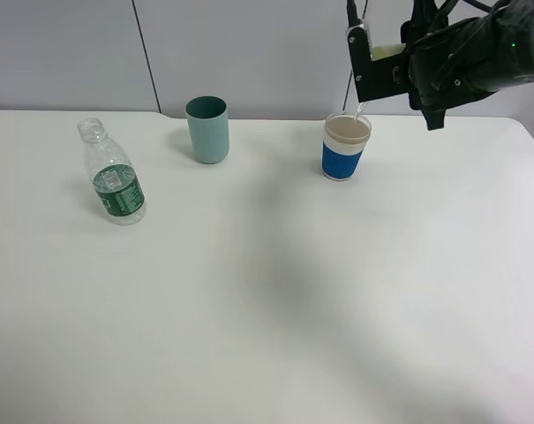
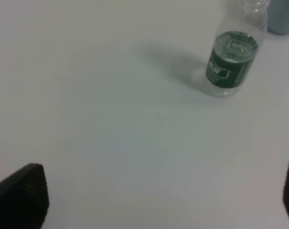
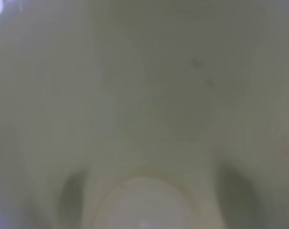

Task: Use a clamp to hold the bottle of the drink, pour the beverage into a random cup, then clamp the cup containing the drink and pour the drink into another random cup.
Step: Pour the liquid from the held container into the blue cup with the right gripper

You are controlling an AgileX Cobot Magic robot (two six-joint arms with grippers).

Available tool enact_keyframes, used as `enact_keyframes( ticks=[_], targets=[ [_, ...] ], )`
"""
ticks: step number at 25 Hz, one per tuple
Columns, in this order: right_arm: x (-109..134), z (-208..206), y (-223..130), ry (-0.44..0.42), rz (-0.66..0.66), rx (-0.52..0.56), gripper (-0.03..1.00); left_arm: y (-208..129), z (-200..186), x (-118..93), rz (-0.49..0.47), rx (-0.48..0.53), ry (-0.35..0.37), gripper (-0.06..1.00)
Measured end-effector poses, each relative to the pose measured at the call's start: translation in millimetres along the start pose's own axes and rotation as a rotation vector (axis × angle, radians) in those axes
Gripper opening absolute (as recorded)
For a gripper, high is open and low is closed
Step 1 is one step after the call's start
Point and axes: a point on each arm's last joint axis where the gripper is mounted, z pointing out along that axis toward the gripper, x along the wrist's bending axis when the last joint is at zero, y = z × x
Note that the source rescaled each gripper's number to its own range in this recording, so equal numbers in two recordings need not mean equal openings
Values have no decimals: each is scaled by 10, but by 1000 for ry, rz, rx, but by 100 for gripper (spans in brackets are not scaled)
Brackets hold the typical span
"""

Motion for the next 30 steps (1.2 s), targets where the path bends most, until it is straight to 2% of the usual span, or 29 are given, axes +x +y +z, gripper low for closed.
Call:
enact_keyframes(
  ticks=[23,27,30],
  targets=[
    [-2,0,0,-3,-182,0,3,0,0,-1,0,0,-1,100],
    [-2,0,0,-3,-170,0,3,0,0,-1,0,0,-1,100],
    [-2,0,2,-2,-81,-2,3,0,0,-1,0,0,-1,100]
  ],
)
